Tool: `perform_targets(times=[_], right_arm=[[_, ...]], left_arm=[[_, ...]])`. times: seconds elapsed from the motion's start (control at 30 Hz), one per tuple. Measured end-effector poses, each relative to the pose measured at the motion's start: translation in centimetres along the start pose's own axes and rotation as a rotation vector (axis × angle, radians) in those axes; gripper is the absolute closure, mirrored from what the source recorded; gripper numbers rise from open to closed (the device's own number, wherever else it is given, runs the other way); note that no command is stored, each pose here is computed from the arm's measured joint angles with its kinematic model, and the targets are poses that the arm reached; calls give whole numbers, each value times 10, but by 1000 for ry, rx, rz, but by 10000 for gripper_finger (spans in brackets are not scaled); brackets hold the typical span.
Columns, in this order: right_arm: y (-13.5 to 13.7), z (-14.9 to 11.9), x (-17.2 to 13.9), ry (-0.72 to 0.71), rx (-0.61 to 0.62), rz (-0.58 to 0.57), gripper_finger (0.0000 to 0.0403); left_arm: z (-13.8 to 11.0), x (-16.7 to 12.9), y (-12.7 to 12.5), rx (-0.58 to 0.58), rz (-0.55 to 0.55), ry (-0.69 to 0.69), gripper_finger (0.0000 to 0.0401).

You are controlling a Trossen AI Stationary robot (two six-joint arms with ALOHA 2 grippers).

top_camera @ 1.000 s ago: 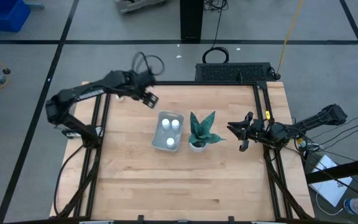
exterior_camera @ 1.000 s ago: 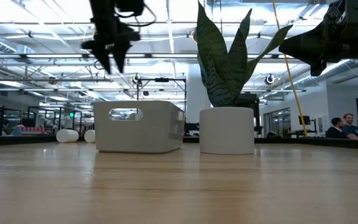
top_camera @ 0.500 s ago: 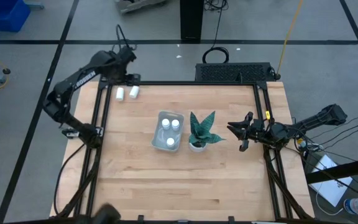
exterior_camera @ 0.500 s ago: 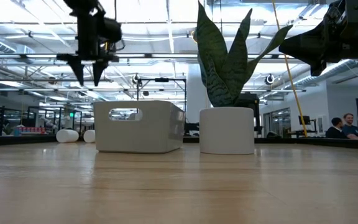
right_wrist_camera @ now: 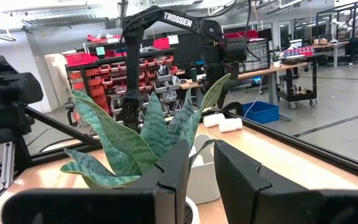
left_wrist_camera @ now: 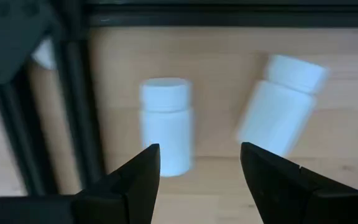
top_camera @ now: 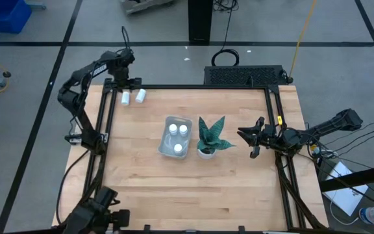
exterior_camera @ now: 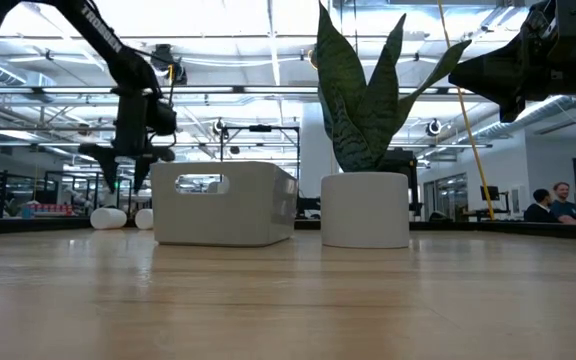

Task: Pick and place pill bottles into a basket
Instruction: Put the white pill bottle into the gray bin

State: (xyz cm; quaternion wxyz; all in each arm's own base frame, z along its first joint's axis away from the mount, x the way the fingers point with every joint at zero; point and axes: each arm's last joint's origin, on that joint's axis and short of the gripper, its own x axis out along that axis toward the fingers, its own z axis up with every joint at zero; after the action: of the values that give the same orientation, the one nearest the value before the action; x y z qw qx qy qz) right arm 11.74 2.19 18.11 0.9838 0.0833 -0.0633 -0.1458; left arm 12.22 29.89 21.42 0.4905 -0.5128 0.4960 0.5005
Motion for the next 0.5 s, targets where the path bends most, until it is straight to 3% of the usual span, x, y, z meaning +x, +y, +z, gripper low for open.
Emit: perform_targets(times=[0.5], right_arm=[[0,0,0,0,-1,0,332]], left_arm=[[5,16,1,-99,28,-84,171]])
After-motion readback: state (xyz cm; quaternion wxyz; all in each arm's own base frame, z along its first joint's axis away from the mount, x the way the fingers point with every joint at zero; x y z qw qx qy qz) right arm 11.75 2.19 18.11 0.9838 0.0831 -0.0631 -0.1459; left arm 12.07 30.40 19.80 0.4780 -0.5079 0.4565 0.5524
